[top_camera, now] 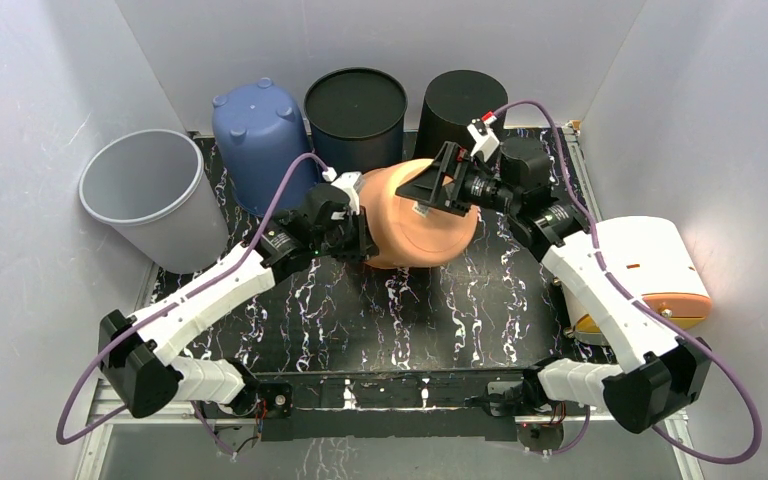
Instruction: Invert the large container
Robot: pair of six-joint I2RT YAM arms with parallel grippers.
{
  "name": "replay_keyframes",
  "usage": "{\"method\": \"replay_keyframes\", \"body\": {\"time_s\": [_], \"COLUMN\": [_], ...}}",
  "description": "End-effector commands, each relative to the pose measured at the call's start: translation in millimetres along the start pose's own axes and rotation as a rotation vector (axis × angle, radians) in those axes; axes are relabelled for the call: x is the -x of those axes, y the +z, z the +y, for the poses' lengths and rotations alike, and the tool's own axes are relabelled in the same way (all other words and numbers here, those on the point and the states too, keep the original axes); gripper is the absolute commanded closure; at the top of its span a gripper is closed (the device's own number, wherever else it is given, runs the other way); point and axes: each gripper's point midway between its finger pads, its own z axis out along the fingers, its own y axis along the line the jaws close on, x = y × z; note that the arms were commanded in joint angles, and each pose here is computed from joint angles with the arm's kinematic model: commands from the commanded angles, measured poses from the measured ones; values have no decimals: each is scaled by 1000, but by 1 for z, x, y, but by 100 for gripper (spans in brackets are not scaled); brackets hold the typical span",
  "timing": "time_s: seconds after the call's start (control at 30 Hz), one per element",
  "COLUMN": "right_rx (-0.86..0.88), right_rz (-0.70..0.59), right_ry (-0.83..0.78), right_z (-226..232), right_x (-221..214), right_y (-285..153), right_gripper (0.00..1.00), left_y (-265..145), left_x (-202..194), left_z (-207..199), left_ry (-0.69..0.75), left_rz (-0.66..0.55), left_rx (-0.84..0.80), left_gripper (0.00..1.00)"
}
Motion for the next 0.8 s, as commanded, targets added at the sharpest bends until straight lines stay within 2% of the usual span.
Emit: {"method": "replay_keyframes", "body": {"time_s": [0.0,0.3,0.5,0.77], "right_rx": [25,25,39,33], "right_rz": [-56,-65,-77,-75], "right_ry": [-42,-44,-55,-59], "right_z": [15,14,22,22], "right_x": [22,34,43,42], "right_y": [11,31,38,38], "right_gripper": [2,2,2,2], "left_y": [-27,-61,-78,-84], "left_x": [13,28,40,44], "left_z": [4,24,31,36], "left_ry": [11,11,-10,-21], "left_rz": [-67,-158,-231,-260], "left_rx": [34,156,196,223], "left_gripper": [90,83,71,68]}}
